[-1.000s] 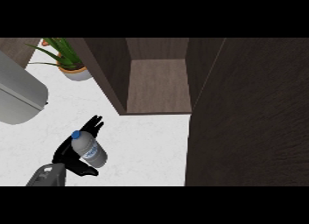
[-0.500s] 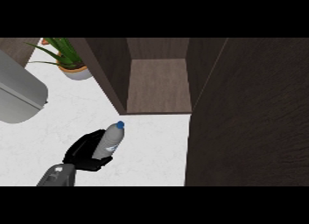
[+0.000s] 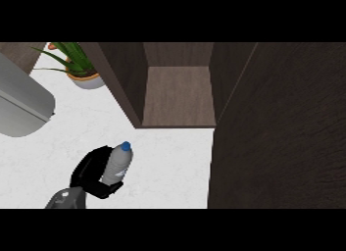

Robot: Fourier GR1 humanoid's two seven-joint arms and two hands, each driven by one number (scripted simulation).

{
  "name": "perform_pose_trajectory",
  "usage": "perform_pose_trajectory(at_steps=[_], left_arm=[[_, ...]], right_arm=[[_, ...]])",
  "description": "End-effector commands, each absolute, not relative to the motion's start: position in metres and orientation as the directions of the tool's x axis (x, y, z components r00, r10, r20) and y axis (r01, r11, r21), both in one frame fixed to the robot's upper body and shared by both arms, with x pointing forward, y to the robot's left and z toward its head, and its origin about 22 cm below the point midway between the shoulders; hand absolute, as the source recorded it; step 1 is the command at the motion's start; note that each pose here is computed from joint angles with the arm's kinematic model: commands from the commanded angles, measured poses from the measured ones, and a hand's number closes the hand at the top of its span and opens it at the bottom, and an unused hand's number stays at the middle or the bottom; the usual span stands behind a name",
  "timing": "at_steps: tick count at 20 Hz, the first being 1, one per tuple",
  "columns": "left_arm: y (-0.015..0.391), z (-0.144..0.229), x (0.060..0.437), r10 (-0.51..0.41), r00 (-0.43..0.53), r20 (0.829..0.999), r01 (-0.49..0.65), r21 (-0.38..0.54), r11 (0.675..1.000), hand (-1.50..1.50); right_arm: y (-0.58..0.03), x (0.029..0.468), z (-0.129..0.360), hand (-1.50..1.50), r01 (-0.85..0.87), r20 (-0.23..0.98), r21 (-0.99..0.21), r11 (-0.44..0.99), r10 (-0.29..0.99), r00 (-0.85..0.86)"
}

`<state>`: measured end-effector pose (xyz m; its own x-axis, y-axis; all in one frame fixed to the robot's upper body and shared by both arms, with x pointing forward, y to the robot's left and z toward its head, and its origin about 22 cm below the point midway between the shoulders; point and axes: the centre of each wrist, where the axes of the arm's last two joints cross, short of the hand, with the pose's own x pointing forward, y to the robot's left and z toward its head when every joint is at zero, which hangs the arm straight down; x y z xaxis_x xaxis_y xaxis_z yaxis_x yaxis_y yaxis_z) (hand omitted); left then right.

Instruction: Pick up the bottled water, place it into the cabinet and close the cabinet

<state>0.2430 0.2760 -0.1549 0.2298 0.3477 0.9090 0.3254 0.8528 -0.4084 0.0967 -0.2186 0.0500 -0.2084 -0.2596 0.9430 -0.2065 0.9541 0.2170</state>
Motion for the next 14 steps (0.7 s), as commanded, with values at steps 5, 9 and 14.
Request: perform_pose_trajectory(at_steps=[5,9,14], left_arm=[[0.334,-0.137,0.25,0.481,-0.02,0.876,0.031,-0.48,0.877,1.5],[0.321,-0.157,0.229,0.522,-0.031,0.852,0.011,-0.522,0.853,1.5],[0.304,-0.138,0.254,0.567,-0.015,0.823,0.073,-0.565,0.822,1.5]], right_arm=[[-0.213,0.105,0.055,-1.5,-0.209,0.942,0.208,0.955,-0.254,-0.22],[-0.221,0.088,0.047,-1.5,-0.216,0.94,0.22,0.951,-0.267,-0.215],[-0.225,0.099,0.047,-1.5,-0.182,0.942,0.221,0.958,-0.258,-0.215]])
